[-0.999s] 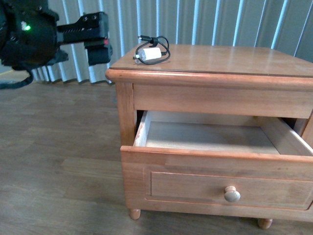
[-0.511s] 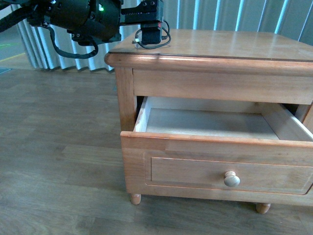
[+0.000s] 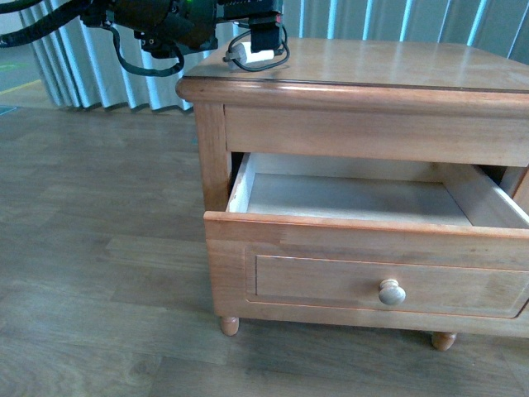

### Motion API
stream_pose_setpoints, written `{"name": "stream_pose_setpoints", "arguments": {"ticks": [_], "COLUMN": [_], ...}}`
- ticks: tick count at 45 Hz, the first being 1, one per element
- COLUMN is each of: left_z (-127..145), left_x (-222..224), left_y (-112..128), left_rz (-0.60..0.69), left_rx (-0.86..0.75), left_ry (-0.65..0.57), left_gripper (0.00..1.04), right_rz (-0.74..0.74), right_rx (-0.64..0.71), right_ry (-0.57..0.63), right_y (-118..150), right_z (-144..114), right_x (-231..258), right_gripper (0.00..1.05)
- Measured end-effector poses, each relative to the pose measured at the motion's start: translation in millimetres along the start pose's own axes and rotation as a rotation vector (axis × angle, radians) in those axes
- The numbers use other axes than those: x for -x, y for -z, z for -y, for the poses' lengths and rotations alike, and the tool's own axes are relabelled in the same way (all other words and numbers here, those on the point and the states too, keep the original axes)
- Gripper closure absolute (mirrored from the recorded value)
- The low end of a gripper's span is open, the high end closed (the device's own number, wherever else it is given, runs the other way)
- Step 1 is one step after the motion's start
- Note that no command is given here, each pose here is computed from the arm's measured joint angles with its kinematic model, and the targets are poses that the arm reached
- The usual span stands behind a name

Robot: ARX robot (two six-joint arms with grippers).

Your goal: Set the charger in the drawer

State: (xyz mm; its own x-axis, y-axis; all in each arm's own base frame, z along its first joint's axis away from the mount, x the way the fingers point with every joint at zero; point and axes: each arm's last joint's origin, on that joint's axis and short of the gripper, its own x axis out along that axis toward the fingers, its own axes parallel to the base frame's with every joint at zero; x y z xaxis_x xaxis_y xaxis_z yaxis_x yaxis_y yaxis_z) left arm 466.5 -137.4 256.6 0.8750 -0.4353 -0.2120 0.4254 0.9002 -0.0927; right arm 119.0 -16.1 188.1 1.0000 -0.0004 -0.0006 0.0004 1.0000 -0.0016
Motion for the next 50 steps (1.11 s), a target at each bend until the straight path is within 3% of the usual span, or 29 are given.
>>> {"name": "stream_pose_setpoints", "arguments": {"ticks": [12, 43, 50], "left_z": [-18.3, -7.9, -2.9], "left_x": [-27.0, -44.6, -45.4], "left_y": [0.5, 2.4, 3.1], "left_rz": [0.010, 0.021, 0.015], "left_rx": [0.045, 0.073, 0.066], "left_ry": [0.005, 0.099, 0.109], "left_gripper": [0.06, 0.06, 0.27], "right_rz": [0.000, 0.000, 0.000], "right_rx": [0.000, 0.000, 0.000], "right_ry": [0.000, 0.000, 0.000], "right_y": [0.0, 0.0, 0.0], "right_z": [0.0, 0.0, 0.0], "right_x": [0.0, 0.0, 0.0], "right_gripper": [0.08, 0.08, 0.08]}}
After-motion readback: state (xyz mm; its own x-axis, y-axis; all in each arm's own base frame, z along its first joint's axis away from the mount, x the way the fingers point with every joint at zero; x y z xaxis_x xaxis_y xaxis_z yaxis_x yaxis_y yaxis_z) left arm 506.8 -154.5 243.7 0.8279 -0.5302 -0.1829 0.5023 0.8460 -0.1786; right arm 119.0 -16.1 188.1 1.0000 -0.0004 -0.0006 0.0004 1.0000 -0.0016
